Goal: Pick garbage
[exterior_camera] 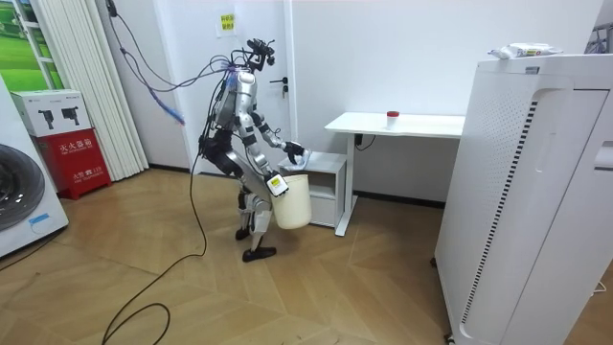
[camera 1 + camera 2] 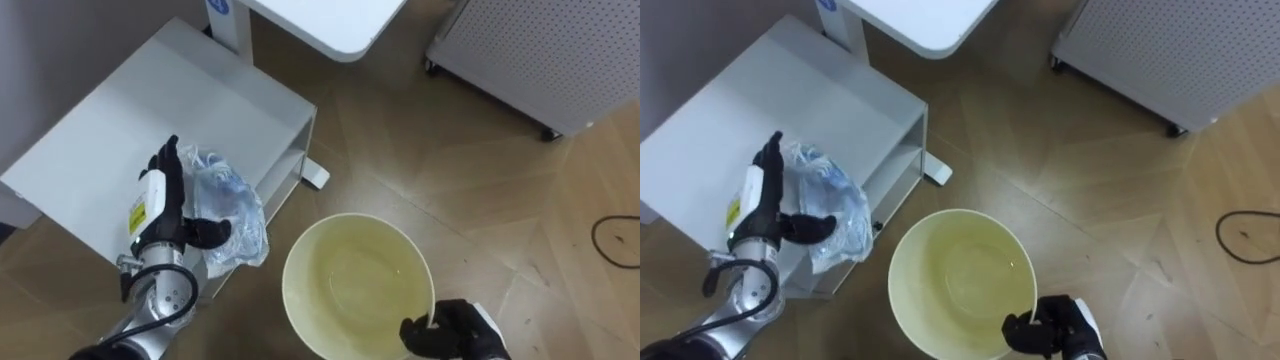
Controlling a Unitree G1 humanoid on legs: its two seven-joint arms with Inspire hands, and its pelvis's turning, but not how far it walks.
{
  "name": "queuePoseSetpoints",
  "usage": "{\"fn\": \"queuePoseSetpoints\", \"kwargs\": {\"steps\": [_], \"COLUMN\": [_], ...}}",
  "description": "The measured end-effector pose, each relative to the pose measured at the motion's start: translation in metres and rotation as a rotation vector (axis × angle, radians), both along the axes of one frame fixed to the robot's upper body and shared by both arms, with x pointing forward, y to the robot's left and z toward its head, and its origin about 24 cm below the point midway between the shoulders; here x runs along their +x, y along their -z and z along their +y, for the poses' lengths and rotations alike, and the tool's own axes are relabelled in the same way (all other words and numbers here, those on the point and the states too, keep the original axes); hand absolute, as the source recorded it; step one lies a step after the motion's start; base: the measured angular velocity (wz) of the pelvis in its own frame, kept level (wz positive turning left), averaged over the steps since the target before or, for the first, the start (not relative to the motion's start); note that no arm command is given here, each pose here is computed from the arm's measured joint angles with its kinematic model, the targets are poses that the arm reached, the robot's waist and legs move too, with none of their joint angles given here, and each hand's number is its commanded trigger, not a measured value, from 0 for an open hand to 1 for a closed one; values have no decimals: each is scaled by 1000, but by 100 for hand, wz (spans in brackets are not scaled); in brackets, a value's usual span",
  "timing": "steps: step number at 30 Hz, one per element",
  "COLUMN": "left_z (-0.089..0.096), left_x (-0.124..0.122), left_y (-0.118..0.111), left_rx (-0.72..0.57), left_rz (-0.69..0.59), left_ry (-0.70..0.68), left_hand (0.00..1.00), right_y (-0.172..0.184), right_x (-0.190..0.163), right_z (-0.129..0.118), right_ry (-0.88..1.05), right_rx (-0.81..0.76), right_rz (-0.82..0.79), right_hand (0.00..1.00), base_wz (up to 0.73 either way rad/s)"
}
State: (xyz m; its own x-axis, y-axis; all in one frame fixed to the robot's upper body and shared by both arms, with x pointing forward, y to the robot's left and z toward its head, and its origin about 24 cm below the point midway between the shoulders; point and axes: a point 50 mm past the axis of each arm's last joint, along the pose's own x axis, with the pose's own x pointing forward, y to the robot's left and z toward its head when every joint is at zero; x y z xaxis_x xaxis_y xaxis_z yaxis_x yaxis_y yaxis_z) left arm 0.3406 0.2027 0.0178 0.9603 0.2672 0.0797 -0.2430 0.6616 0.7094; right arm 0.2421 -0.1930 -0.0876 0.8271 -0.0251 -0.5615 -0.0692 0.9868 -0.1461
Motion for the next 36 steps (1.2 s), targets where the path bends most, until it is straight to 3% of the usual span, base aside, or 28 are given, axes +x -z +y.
{"fn": "queuePoseSetpoints", "kwargs": {"steps": [16, 19, 21, 23, 24, 36], "left_z": [12, 12, 11, 9, 8, 0], "left_x": [-2, -2, -1, 1, 2, 6], "left_y": [8, 8, 8, 5, 4, -3], "left_rx": [393, 438, 465, 497, 506, 532], "left_rz": [168, 175, 177, 159, 154, 83], "left_ry": [131, 133, 140, 139, 138, 128], "left_hand": [0, 78, 100, 93, 100, 100], "right_y": [-2, -1, -1, 0, 0, 1], "right_x": [3, 3, 2, 2, 1, 0], "right_z": [1, 0, -1, -2, -3, -3], "right_ry": [-1, 2, 6, 22, 27, 42], "right_rx": [10, 7, 7, 13, 15, 15], "right_rz": [1, 3, 5, 10, 12, 31], "right_hand": [100, 100, 100, 100, 100, 100], "base_wz": [-1, 0, 2, 5, 5, 0]}}
